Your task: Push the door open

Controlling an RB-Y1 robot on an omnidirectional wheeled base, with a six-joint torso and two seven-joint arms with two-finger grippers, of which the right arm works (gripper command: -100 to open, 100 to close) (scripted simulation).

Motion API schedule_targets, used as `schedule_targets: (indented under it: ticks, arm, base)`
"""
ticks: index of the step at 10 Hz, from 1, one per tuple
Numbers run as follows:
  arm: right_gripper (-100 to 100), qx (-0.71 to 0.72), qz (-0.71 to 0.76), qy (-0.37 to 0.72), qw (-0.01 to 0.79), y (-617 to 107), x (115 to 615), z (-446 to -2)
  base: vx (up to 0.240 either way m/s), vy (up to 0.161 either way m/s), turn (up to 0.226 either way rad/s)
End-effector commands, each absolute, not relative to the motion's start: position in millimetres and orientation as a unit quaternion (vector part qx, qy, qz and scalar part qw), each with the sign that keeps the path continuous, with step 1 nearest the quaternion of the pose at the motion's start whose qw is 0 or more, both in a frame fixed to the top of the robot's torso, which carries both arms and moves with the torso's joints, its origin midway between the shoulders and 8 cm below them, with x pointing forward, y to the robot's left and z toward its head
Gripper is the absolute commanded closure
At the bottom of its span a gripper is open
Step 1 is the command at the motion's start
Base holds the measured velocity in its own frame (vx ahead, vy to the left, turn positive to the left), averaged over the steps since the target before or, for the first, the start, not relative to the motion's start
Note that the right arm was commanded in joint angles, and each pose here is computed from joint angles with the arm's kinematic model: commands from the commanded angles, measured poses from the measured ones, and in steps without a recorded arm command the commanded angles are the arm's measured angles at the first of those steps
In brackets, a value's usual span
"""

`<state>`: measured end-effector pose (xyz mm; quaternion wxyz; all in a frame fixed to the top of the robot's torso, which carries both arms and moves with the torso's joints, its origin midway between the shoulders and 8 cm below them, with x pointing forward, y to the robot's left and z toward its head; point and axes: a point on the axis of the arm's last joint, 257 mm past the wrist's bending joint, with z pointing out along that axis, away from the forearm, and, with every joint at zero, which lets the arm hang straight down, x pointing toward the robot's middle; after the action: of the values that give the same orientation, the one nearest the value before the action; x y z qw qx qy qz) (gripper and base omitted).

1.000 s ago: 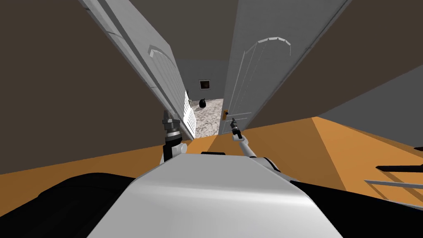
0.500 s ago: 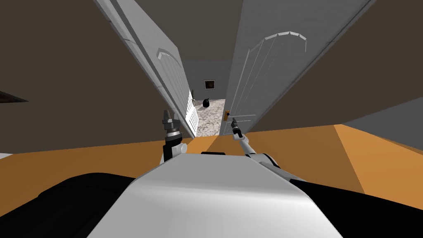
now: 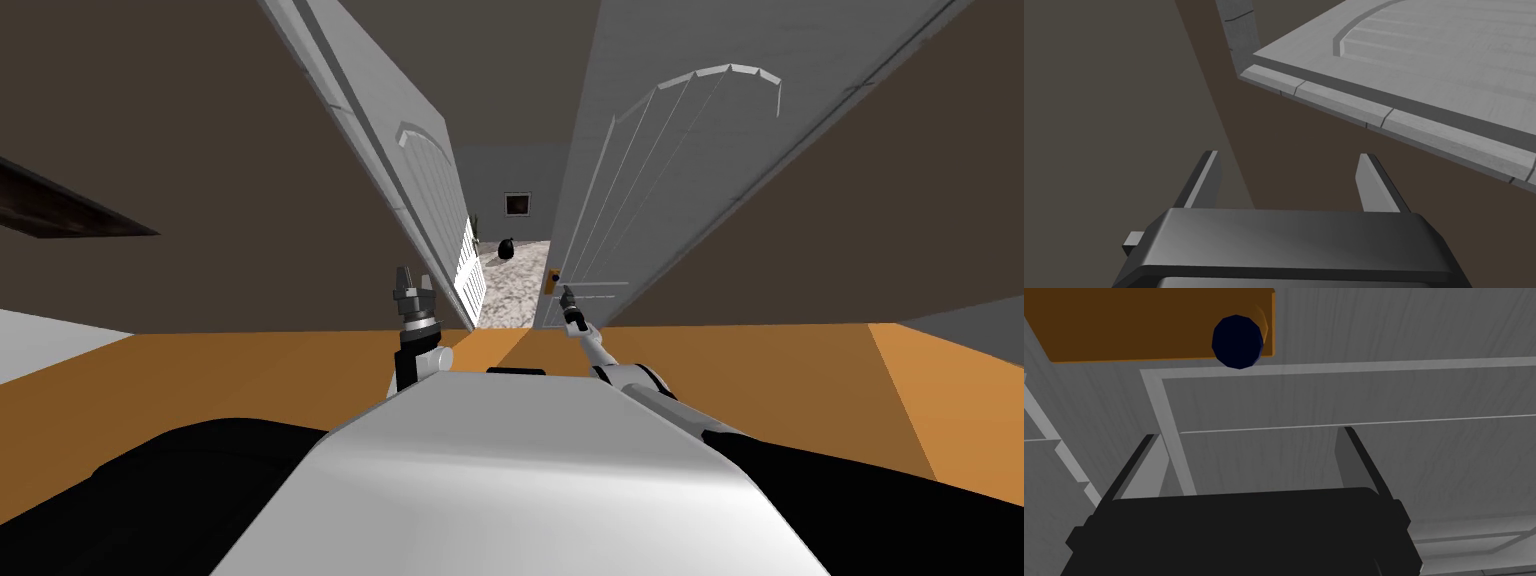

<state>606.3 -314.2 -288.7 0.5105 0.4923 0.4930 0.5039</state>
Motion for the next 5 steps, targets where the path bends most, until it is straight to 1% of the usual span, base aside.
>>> schedule_targets:
  ticks: [1,4,5]
  arm:
    - [-100,0.496,0.502,0.494,0.509,-317.0,607.9,-291.3]
    - [-100,0.504,0.496,0.495,0.505,-323.6,612.0,-295.8]
    - [-100,0.502,0.496,0.495,0.506,-322.1,611.7,-295.2]
  base:
    - [-0.007,-0.073,0.084]
    - [-0.012,-0.073,0.155]
    - [-0.004,-0.038,0.036]
